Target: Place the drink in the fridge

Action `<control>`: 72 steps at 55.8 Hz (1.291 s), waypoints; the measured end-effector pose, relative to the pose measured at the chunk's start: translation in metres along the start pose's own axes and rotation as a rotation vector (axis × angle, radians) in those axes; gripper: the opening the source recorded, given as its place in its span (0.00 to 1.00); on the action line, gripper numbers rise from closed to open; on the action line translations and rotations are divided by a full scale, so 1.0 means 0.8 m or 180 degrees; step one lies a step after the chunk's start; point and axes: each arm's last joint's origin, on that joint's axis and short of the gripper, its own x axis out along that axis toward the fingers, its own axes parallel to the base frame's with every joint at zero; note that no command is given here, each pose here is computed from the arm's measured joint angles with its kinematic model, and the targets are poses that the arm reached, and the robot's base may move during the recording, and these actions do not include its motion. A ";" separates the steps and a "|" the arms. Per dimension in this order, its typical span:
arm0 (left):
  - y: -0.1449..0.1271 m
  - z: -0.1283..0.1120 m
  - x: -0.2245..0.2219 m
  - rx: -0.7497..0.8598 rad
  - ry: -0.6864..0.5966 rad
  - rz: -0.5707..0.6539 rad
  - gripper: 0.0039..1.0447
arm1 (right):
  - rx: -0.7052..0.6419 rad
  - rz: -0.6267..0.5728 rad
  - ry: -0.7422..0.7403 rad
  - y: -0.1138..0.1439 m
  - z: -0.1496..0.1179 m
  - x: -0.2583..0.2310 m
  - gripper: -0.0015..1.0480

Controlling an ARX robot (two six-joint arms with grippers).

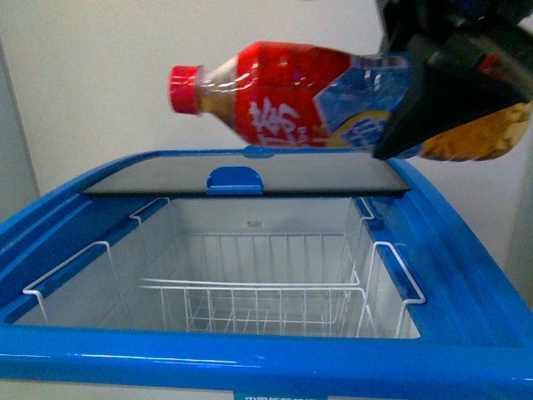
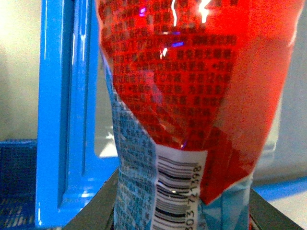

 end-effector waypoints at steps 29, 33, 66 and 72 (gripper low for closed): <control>0.000 -0.015 -0.018 0.0000 -0.0045 0.0000 0.02 | -0.0093 0.0057 0.0043 0.008 -0.001 0.121 0.38; 0.000 -0.020 -0.020 -0.0005 -0.0044 0.0014 0.02 | -0.0106 0.0112 0.0065 0.012 -0.002 0.137 0.38; 0.000 -0.021 -0.034 -0.0006 -0.0047 0.0001 0.02 | -0.0146 0.0299 0.0175 0.028 -0.009 0.236 0.38; 0.000 -0.025 -0.043 -0.0006 0.0022 -0.0003 0.02 | -0.0140 0.0266 0.0186 0.026 -0.009 0.248 0.38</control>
